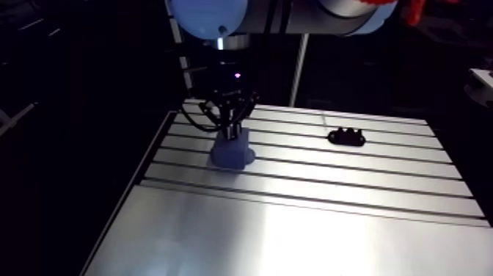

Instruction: Pick up the M10 bolt and insert it into the hex recess until seated.

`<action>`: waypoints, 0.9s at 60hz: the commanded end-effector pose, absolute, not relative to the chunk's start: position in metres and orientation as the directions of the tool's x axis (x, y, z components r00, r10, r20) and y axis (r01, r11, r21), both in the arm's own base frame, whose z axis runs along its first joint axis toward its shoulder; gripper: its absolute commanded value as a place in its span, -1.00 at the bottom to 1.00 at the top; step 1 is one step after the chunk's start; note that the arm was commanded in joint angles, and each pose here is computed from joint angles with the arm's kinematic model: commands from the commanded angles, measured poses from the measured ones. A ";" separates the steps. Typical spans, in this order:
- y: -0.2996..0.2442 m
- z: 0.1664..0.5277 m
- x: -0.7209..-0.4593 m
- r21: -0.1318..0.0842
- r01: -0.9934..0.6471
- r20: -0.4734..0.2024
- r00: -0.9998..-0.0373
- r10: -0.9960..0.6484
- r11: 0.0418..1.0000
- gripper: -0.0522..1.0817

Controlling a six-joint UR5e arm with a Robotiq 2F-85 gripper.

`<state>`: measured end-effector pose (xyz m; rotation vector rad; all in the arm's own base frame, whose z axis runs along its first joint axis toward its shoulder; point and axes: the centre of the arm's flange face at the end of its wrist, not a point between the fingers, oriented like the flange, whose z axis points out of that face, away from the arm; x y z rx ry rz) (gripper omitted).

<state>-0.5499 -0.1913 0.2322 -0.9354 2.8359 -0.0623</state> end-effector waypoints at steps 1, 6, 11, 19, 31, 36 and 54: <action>-0.191 0.233 -0.549 -0.090 -0.602 -0.132 -0.782 -0.609 0.793 0.45; -0.191 0.234 -0.548 -0.086 -0.600 -0.129 -0.785 -0.606 0.795 0.16; -0.189 0.236 -0.550 -0.084 -0.585 -0.124 -0.797 -0.591 0.806 -0.40; -0.189 0.240 -0.548 -0.083 -0.584 -0.121 -0.799 -0.589 0.808 -0.68; -0.188 0.246 -0.550 -0.074 -0.577 -0.111 -0.806 -0.581 0.814 -0.76; -0.188 0.255 -0.550 -0.061 -0.551 -0.099 -0.827 -0.554 0.833 -0.80; -0.193 0.288 -0.552 -0.040 -0.409 -0.093 -0.907 -0.411 0.911 -0.80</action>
